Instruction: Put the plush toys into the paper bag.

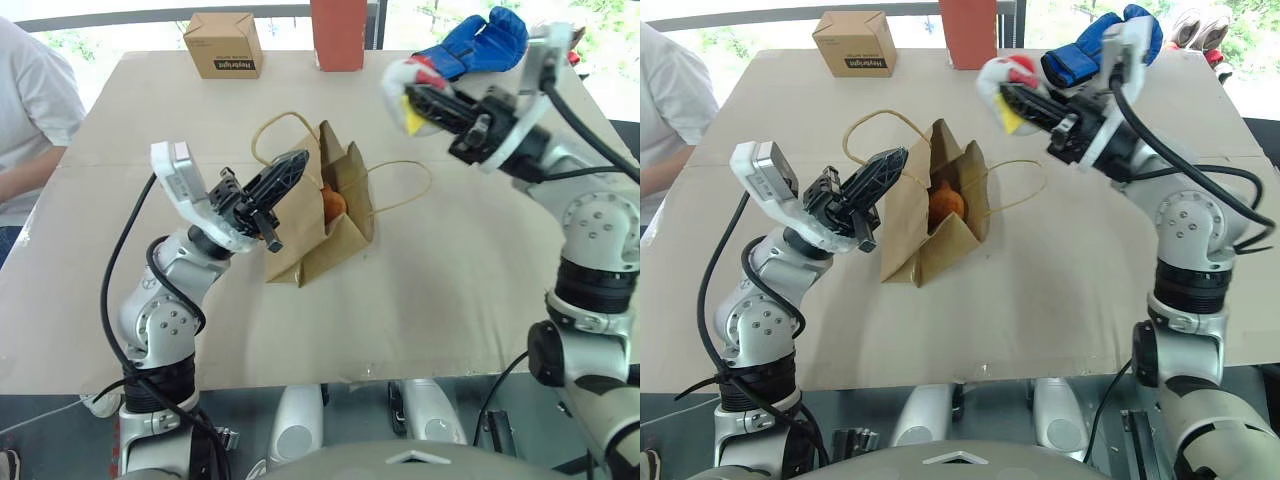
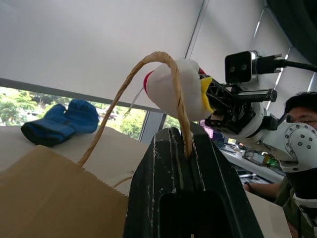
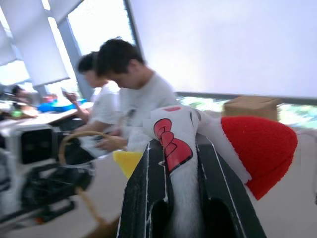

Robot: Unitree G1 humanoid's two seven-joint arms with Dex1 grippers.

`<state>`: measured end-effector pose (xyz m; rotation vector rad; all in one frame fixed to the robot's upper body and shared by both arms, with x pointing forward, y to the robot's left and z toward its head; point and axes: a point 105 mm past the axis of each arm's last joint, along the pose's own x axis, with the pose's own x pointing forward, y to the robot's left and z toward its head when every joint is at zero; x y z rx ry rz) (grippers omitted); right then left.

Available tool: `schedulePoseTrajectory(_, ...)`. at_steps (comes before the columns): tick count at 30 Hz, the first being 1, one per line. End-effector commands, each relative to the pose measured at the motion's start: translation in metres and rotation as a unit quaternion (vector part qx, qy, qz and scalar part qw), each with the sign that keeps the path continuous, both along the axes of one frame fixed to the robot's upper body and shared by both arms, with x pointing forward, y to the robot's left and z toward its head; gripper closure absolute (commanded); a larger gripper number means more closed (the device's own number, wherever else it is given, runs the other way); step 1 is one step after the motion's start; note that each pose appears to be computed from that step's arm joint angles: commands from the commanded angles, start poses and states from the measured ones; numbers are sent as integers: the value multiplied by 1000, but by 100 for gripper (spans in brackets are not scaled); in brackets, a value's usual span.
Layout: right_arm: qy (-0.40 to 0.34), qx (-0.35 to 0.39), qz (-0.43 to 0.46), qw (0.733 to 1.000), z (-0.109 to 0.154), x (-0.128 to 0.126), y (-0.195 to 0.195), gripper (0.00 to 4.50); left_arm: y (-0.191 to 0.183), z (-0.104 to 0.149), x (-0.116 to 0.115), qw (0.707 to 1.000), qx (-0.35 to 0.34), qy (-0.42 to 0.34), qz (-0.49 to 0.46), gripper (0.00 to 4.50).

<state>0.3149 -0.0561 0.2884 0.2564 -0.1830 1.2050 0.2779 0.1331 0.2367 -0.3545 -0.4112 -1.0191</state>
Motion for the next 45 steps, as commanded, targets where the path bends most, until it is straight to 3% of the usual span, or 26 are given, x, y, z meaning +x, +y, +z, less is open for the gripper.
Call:
schedulePoseTrajectory(1, 8, -88, 49, 995, -37, -1, 33, 448, 3, 13, -12, 999, -17, -32, -8, 450)
schedulePoseTrajectory(5, -32, -163, 74, 983, -67, 1, 53, 448, 1, 10, -18, 999, -17, -29, -7, 450)
schedulePoseTrajectory(12, -151, -273, 138, 940, -107, 5, 97, 448, -6, -4, -24, 1000, 16, -20, -8, 450)
schedulePoseTrajectory(15, -184, -287, 173, 924, -117, 2, 103, 341, -6, -6, -27, 1000, 18, -22, -8, 450)
schedulePoseTrajectory(17, -199, -284, 173, 922, -116, 3, 103, 243, -3, -6, -28, 1000, 16, -24, -3, 450)
schedulePoseTrajectory(21, -202, -243, 179, 932, -99, -5, 95, 43, 1, -4, -30, 999, 11, -30, 10, 450)
schedulePoseTrajectory(22, -203, -235, 187, 932, -93, -11, 86, 12, 3, -3, -30, 999, 11, -32, 16, 450)
schedulePoseTrajectory(27, -174, -227, 149, 946, -77, -17, 46, 12, 11, 1, -30, 998, -3, -49, 29, 450)
schedulePoseTrajectory(35, -44, -232, 55, 970, -63, -21, -22, 12, 14, 6, -29, 997, -17, -65, 22, 450)
schedulePoseTrajectory(40, 101, -230, -43, 967, -100, 1, -43, 12, 10, 10, -26, 997, -21, -75, 13, 450)
schedulePoseTrajectory(42, 123, -226, -51, 965, -110, 5, -39, 12, 9, 11, -25, 997, -20, -75, 12, 450)
schedulePoseTrajectory(45, 97, -228, -80, 966, -114, 24, -26, 12, 7, 8, -25, 997, -9, -73, 6, 450)
